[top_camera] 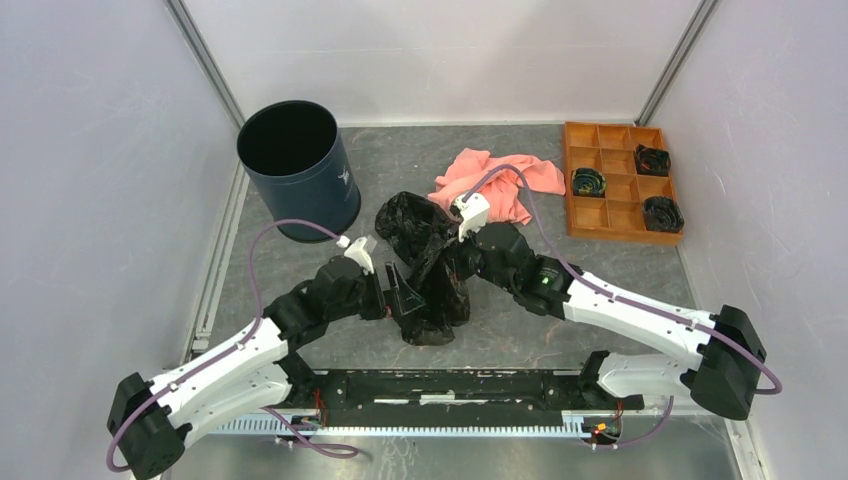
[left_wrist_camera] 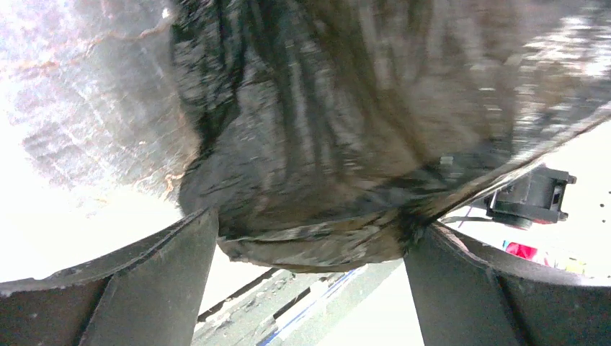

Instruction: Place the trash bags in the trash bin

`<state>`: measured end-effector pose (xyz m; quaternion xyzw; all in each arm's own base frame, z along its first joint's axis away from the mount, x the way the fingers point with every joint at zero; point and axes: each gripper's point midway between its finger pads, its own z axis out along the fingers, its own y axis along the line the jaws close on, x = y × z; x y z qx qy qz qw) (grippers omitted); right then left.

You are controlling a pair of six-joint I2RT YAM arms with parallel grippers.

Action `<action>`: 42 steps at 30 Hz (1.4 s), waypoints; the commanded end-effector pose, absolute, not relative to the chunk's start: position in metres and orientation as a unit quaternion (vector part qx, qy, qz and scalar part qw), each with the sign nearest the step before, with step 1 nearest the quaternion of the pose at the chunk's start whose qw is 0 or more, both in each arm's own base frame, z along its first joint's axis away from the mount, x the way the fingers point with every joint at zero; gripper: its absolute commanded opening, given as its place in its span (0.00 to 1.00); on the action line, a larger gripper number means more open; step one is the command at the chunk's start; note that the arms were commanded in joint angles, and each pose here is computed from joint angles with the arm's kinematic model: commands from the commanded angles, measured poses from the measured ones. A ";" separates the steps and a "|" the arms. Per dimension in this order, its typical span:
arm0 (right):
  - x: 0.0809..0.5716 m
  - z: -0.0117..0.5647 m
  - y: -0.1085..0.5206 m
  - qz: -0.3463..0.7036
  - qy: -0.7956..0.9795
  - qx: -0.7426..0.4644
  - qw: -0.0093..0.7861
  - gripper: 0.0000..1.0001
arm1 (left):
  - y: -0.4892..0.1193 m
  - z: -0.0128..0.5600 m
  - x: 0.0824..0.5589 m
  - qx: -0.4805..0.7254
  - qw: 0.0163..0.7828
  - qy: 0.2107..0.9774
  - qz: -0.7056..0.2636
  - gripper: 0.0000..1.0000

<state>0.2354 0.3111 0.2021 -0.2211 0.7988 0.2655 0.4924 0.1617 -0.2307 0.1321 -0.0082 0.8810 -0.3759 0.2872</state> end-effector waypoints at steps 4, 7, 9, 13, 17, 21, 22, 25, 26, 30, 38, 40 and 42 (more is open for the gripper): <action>0.228 0.268 0.318 0.322 0.772 -0.213 0.504 0.00 | -0.225 0.129 0.176 -0.081 0.314 0.865 -0.382 1.00; 0.232 0.281 0.310 0.304 0.772 -0.215 0.515 0.00 | -0.230 0.142 0.177 -0.073 0.326 0.850 -0.406 1.00; 0.239 0.288 0.304 0.291 0.773 -0.215 0.521 0.00 | -0.232 0.157 0.176 -0.058 0.343 0.834 -0.428 1.00; 0.243 0.306 0.307 0.296 0.764 -0.224 0.527 0.00 | -0.213 0.185 0.190 -0.045 0.403 0.833 -0.377 0.96; 0.245 0.315 0.298 0.274 0.764 -0.234 0.535 0.00 | -0.194 0.208 0.221 -0.020 0.450 0.852 -0.266 0.69; 0.248 0.301 0.265 0.197 0.778 -0.244 0.545 0.00 | -0.155 0.251 0.271 -0.004 0.506 0.858 -0.090 0.34; 0.246 0.293 0.260 0.188 0.779 -0.249 0.544 0.00 | -0.150 0.266 0.282 0.001 0.517 0.854 -0.061 0.28; 0.241 0.278 0.253 0.182 0.782 -0.258 0.537 0.00 | -0.148 0.317 0.303 0.019 0.547 0.836 -0.026 0.18; 0.241 0.273 0.251 0.179 0.786 -0.256 0.533 0.00 | -0.156 0.335 0.305 0.032 0.557 0.829 -0.045 0.18; 0.252 0.248 0.237 0.144 0.808 -0.229 0.523 0.00 | -0.188 0.323 0.291 0.090 0.527 0.836 -0.124 0.47; 0.261 0.208 0.239 0.185 0.826 -0.228 0.482 0.00 | -0.178 0.230 0.202 0.033 0.395 0.887 -0.236 1.00; 0.258 0.210 0.246 0.204 0.820 -0.234 0.480 0.00 | -0.173 0.246 0.186 -0.006 0.407 0.868 -0.285 1.00; 0.255 0.212 0.253 0.221 0.816 -0.240 0.477 0.00 | -0.177 0.257 0.174 -0.041 0.408 0.842 -0.350 1.00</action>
